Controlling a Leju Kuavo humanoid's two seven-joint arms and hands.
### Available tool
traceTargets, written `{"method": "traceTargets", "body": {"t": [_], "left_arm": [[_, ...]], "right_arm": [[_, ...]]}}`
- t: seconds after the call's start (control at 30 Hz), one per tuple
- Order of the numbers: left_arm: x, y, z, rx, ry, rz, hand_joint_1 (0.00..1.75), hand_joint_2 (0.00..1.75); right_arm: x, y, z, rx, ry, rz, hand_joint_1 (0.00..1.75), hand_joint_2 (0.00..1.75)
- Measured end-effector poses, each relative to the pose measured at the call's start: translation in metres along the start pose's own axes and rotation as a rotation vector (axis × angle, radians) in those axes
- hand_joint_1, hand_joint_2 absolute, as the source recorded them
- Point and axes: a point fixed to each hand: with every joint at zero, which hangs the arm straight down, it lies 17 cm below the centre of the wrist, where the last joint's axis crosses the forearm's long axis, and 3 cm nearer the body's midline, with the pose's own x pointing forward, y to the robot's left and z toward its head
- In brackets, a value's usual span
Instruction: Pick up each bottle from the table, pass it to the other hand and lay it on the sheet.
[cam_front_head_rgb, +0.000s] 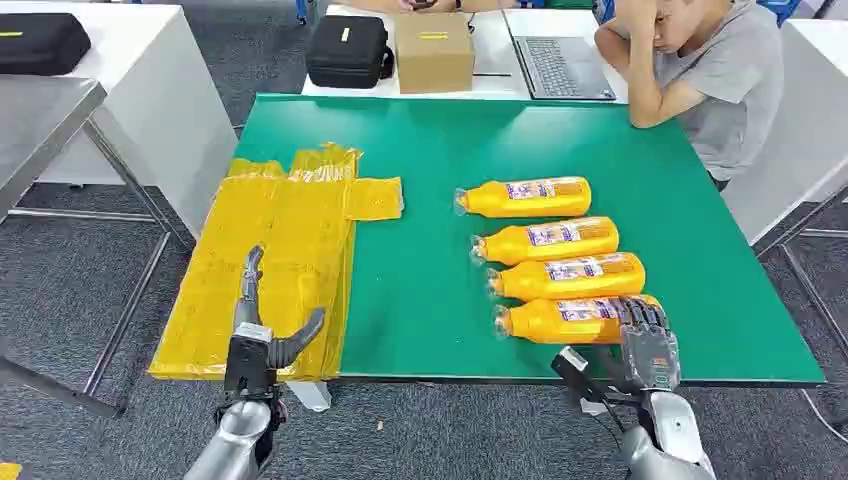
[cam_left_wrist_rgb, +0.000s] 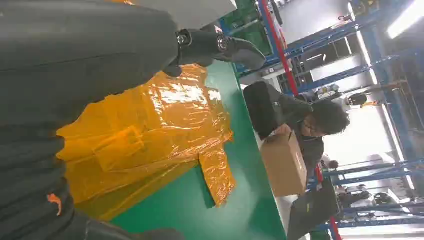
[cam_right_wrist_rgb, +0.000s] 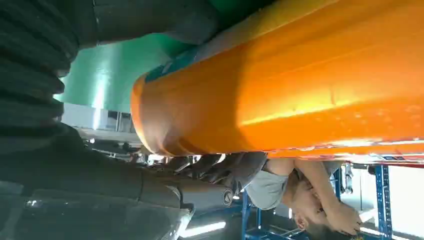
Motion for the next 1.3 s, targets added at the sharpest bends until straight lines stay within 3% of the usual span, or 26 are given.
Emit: {"method": "traceTargets", "body": {"t": [0.5, 0.73, 0.97, 1.3], "left_arm": [[0.003, -0.003, -0.006, -0.013, -0.011, 0.006, 0.0, 1.75], [0.004, -0.004, -0.007, -0.018, -0.014, 0.005, 0.0, 1.75], [0.005, -0.004, -0.009, -0.018, -0.017, 0.005, 0.0, 1.75], [0.007, -0.009, -0.009, -0.02, -0.018, 0.014, 0.0, 1.75]], "right_arm": [[-0.003, 0.013, 0.0, 0.061, -0.023, -0.013, 1.75, 1.75], [0.013, 0.0, 0.001, -0.011, -0.101, -0.198, 1.75, 1.75], [0.018, -0.008, 0.003, -0.056, -0.115, -0.254, 1.75, 1.75], [0.017, -0.024, 0.016, -0.171, -0.056, -0.405, 1.75, 1.75]]}}
